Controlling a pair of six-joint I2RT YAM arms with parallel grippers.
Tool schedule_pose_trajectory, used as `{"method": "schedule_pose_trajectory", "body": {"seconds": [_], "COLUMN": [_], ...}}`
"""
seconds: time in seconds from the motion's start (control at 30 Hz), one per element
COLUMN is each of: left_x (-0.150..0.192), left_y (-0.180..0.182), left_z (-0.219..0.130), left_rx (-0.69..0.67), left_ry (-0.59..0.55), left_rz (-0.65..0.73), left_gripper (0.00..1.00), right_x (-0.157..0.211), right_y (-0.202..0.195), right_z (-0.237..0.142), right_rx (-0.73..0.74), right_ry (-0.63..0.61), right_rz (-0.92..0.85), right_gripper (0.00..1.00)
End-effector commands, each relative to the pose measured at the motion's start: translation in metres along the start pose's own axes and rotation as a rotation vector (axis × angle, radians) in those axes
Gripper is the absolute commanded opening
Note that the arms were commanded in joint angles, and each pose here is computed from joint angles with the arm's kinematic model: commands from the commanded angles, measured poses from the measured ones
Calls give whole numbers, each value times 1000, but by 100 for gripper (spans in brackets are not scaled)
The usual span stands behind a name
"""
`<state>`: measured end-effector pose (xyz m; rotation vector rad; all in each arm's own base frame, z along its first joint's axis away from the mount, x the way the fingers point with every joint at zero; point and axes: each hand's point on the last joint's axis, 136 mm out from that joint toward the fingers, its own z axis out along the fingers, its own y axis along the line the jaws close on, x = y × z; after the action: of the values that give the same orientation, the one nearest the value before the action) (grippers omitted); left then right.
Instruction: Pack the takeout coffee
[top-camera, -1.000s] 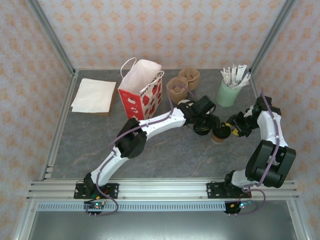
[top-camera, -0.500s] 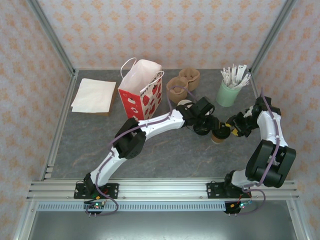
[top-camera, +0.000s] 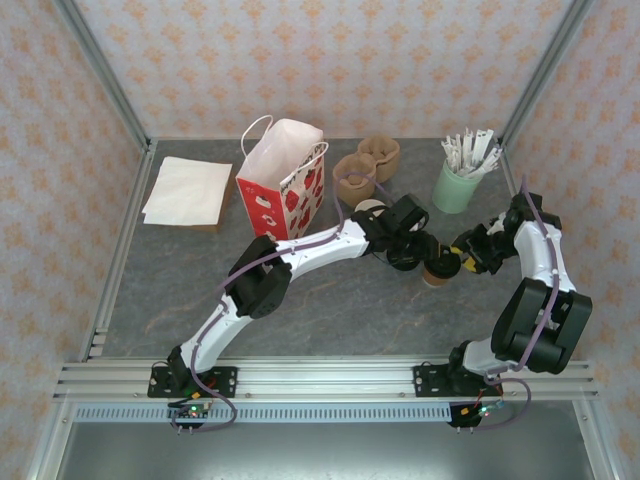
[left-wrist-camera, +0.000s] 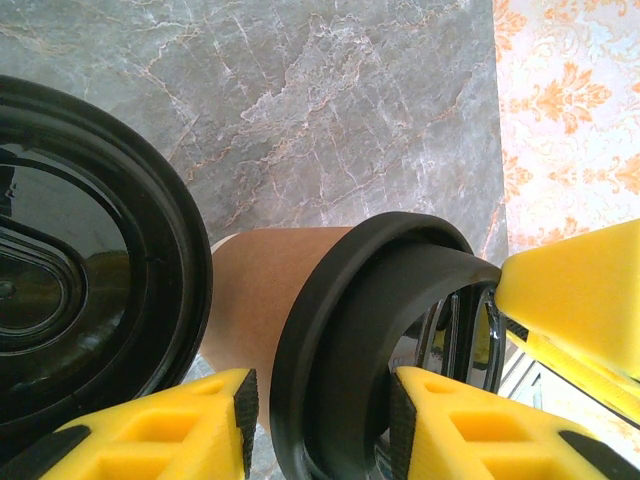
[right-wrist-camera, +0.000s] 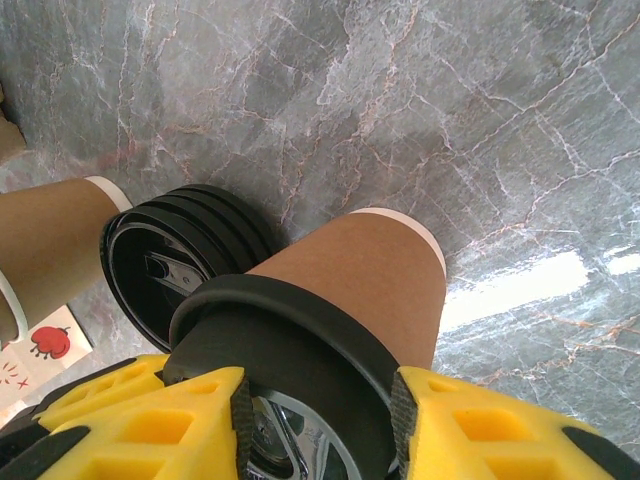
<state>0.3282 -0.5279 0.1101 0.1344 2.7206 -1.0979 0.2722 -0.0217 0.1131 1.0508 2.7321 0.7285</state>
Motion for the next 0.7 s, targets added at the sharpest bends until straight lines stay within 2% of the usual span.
{"method": "schedule_pose_trajectory", "body": {"seconds": [0.0,0.17,0.43,0.5,0.67], "left_x": [40,41,42,39,31], "left_y": [57,60,59,55,41], "left_z": [19,19,21,19,12], "left_rx": [-203,-211,-209,-200,-178], "left_ry": [121,125,129,119,95], "left_rz": [-24,-23,-26,-25,-8], "left_gripper": [40,40,40,41,43], "right_x": [21,33,33,29,8], "right_y": [-40,-58,-63,-51,-15], "right_z": [19,39,39,36,6], "right_rx": [175,211,250,198,75], "right_ry": [110,180,190,165,5], "right_rz": [68,110,100,92,23], "right_gripper": [42,41,41,41,49]}}
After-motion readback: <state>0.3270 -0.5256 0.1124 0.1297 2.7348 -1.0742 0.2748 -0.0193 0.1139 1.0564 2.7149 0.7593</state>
